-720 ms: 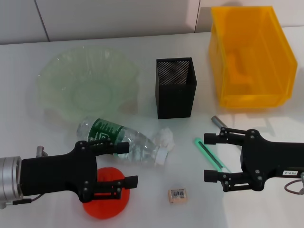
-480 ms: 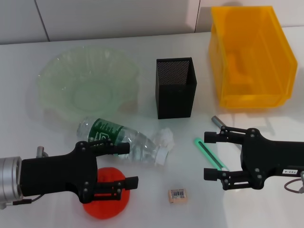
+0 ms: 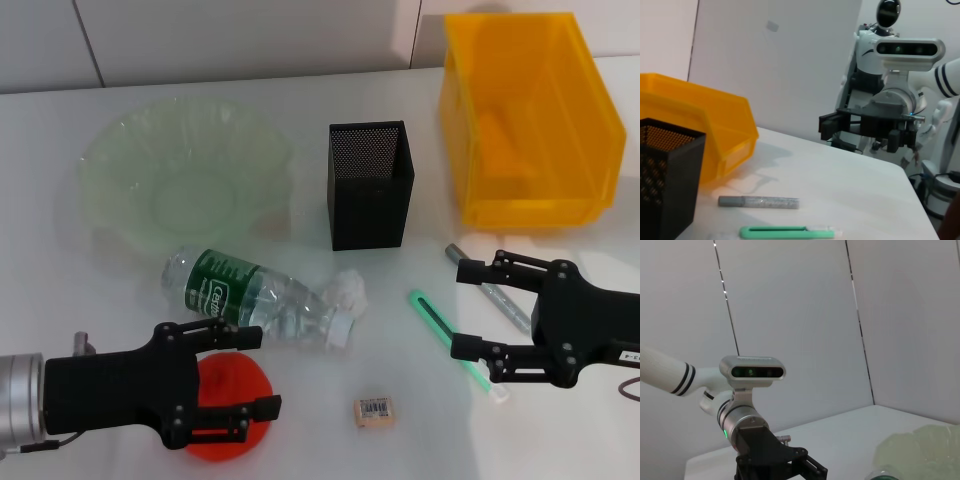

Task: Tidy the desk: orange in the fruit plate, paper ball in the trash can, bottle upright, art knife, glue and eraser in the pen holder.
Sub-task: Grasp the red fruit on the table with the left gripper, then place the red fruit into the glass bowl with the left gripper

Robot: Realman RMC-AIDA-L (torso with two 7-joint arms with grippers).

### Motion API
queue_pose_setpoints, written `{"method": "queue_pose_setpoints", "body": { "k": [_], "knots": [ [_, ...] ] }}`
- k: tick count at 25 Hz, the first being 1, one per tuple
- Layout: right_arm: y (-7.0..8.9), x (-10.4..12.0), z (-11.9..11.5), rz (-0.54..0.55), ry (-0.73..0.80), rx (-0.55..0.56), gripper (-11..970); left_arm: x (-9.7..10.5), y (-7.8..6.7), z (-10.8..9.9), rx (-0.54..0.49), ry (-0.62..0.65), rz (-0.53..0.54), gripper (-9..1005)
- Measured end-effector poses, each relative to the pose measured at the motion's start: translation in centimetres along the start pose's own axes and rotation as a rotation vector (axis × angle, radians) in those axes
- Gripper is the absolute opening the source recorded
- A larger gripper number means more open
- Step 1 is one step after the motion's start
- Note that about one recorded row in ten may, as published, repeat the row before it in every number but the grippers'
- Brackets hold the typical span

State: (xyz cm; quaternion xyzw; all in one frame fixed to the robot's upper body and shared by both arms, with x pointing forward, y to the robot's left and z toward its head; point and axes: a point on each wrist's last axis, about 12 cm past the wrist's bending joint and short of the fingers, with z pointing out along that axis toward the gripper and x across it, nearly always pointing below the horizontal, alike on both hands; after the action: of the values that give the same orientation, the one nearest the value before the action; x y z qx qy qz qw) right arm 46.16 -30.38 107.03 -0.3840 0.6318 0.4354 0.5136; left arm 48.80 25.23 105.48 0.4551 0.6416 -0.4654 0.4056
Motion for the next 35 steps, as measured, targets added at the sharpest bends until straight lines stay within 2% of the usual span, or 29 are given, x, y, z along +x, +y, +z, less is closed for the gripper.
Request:
{"method": "queue_pose_setpoints", "body": {
  "k": [3,13,16,21,23,29,35],
  "knots": [
    [0.1,0.1,-0.1,-0.004,-0.002,0.003,826,0.7,0.1,-0.5,-0.049,0.020,-0.012,794],
    [0.1,0.2,0.1,-0.017,-0.006,0.008,826,2.2,0.3,-0.8,-0.118,0.096,-0.033,791],
    [0.1,0.2,0.1,-0.017,-0.006,0.008,826,2.9,0.0,-0.9,-0.102,0.147,0.019,790],
    [0.2,0.3,0.0,-0.015,-0.005,0.010,826,3.1,-0.1,-1.1,-0.128,0.128,0.055,788],
    [0.2,0.3,0.0,-0.015,-0.005,0.011,827,3.0,-0.2,-1.3,-0.143,0.104,0.070,580],
    [0.2,0.4,0.0,-0.013,-0.005,0.012,827,2.4,-0.5,-1.5,-0.131,0.043,0.088,346],
    [0.3,0.4,0.0,-0.008,-0.010,0.013,826,-0.9,-0.7,-2.9,-0.067,-0.094,0.183,217]
  ]
}}
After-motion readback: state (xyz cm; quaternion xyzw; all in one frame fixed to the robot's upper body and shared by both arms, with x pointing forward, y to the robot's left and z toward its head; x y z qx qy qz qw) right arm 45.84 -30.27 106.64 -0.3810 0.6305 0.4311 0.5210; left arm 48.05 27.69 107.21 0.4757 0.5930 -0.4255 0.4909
